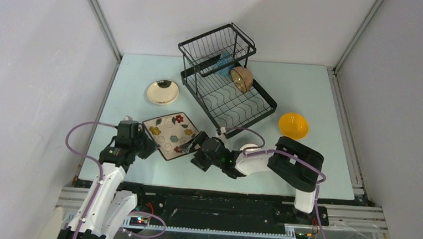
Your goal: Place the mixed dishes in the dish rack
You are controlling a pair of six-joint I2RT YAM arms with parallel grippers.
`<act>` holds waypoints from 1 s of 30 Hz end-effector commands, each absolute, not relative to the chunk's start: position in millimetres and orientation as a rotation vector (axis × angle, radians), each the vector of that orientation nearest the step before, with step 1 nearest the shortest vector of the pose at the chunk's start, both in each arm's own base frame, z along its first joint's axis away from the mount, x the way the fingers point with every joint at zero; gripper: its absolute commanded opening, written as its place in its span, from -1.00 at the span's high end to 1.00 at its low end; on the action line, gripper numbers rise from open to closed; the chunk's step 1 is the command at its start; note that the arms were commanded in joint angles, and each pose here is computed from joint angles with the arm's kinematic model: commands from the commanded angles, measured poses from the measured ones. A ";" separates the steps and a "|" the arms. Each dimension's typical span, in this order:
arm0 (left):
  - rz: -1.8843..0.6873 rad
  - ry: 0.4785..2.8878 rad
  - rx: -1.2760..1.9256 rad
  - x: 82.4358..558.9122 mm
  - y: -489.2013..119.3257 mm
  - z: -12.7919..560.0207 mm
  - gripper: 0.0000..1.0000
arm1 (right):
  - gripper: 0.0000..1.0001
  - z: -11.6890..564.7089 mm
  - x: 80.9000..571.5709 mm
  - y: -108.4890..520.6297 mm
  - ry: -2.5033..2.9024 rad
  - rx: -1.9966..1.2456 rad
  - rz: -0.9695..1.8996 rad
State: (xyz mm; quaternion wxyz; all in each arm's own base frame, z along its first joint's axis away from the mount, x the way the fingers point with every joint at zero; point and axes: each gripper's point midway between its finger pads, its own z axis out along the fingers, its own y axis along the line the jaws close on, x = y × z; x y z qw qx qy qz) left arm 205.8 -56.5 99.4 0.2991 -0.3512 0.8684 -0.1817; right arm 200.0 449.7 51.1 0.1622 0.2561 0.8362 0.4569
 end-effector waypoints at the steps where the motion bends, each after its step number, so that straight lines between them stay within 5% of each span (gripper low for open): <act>1: -0.611 2.268 -0.857 215.8 -71.2 125.5 1.00 | -0.99 72.6 219.6 469.3 2.259 0.773 1.367; 20: -0.693 2.280 -0.863 207.9 -81.5 124.6 1.00 | -0.99 63.0 252.8 499.4 2.157 0.943 1.427; 26: -0.705 2.283 -0.863 204.0 -82.9 124.4 1.00 | -0.65 70.6 260.9 507.0 2.110 0.930 1.478; 29: -0.712 2.283 -0.866 201.2 -83.5 123.3 1.00 | -0.18 72.3 263.3 509.7 2.101 0.915 1.482; 30: -0.711 2.282 -0.866 200.3 -83.2 123.7 1.00 | 0.13 74.2 264.0 511.3 2.098 0.910 1.487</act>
